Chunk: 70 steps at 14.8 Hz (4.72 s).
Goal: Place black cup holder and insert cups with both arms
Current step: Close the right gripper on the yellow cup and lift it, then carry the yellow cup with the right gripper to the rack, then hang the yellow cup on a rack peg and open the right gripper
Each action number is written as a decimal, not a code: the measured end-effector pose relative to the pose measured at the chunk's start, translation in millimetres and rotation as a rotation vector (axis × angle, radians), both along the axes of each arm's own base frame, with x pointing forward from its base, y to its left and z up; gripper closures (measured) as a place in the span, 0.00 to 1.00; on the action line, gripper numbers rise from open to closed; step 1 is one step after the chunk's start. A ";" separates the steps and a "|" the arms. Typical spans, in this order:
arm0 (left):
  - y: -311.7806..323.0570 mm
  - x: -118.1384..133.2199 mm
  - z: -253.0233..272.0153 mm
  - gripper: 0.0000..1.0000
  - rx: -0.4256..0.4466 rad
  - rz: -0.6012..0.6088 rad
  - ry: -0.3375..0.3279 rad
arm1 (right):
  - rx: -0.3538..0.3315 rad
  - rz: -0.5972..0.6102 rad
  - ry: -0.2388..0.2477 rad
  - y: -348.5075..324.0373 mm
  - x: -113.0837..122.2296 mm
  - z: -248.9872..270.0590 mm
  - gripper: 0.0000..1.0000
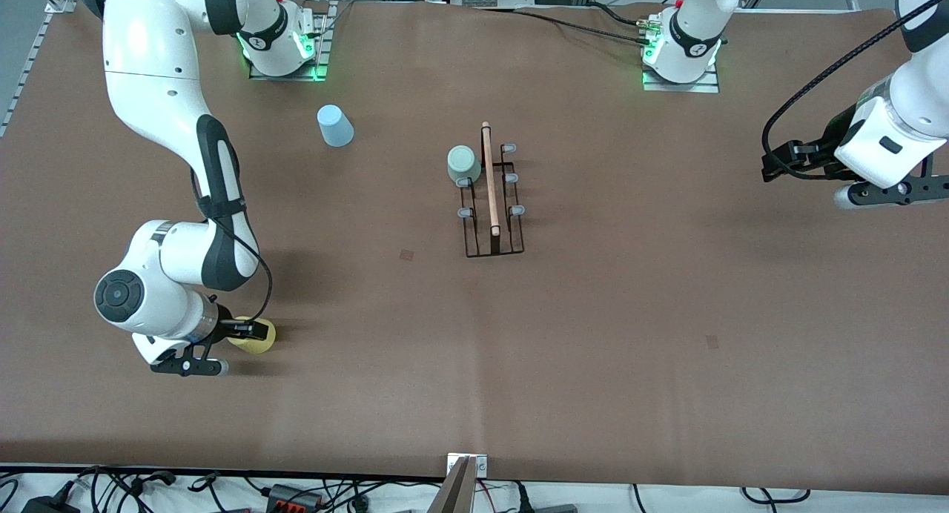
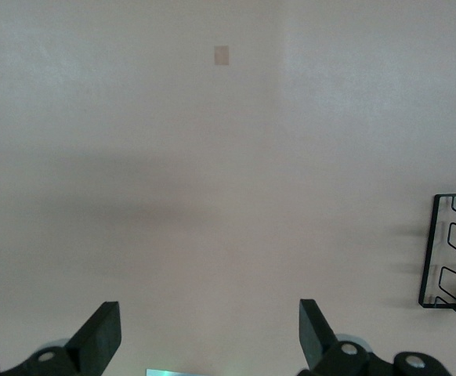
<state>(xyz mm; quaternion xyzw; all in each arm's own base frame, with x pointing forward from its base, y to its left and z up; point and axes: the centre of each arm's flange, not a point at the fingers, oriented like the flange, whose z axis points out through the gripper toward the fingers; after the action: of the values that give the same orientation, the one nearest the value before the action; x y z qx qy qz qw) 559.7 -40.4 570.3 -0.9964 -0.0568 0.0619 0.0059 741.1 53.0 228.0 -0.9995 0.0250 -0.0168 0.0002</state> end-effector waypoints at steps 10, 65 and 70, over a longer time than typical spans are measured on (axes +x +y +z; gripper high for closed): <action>0.0 0.2 0.3 0.00 0.000 0.000 -0.002 | 0.031 0.030 0.050 23.9 -1.2 24.6 0.34; -0.4 1.5 6.8 0.00 -0.001 -0.001 -0.017 | 0.042 0.130 0.139 444.4 -199.3 92.5 0.34; -0.4 1.5 6.8 0.00 -0.001 -0.001 -0.017 | 0.049 0.114 0.127 446.5 -198.8 97.7 0.04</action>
<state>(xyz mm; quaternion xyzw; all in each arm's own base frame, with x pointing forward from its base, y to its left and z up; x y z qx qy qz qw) 561.2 -40.8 577.2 -0.9970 -0.0565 0.0535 0.0048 542.3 499.5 325.7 -0.9981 -0.0315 0.0473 0.0240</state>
